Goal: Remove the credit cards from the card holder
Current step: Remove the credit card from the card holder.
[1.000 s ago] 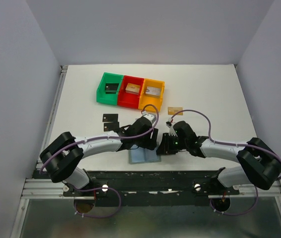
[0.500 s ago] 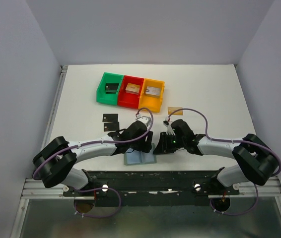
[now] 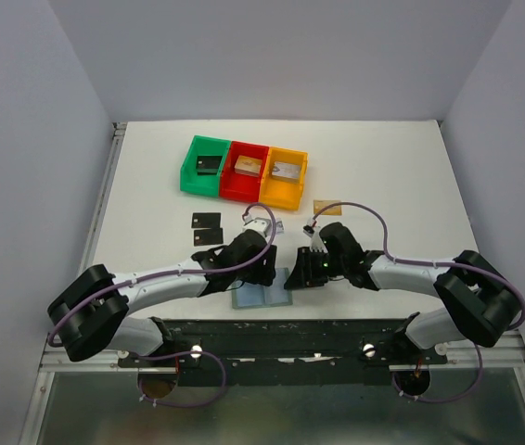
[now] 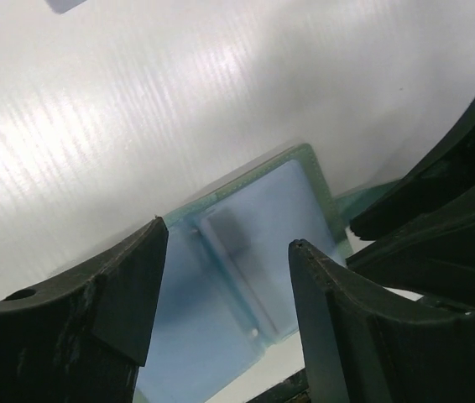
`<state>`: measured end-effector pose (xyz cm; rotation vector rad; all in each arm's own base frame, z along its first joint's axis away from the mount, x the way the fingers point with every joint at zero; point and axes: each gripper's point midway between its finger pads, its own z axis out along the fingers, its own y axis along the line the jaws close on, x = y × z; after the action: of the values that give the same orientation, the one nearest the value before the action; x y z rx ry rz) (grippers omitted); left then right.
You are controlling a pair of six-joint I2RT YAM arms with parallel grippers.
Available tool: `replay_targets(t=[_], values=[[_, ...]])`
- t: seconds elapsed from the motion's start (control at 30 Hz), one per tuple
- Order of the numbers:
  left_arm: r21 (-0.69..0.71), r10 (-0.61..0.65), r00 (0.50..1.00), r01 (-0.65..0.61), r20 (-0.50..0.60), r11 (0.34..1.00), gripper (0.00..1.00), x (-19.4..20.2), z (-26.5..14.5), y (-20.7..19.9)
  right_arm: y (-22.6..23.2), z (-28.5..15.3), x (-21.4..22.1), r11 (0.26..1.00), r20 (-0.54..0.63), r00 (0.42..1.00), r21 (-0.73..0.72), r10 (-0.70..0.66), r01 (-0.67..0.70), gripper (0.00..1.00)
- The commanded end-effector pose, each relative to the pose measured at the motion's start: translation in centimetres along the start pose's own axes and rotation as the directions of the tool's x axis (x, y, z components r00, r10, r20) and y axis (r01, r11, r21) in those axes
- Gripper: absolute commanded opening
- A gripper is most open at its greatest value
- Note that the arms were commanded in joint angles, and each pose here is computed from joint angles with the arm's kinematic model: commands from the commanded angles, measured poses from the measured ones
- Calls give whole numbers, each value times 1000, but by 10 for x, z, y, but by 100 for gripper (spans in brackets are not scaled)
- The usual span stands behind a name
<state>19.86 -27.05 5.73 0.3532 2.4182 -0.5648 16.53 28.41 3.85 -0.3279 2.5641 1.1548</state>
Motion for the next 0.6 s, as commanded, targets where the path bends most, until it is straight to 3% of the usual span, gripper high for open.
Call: replay_targets(t=[0.0,0.27,0.57], values=[[-90,-18,1000,18,1,996,71,15,-3,25,0,1,-1,1000,-1,1000,18,6,-6,41],[-114,-44,998,38,-49,993,59,37,8,35,-16,-10,14,995,-10,999,91,42,-41,47],[-119,-65,995,56,-72,991,55,51,13,40,-33,-33,7,973,91,995,222,42,-61,57]])
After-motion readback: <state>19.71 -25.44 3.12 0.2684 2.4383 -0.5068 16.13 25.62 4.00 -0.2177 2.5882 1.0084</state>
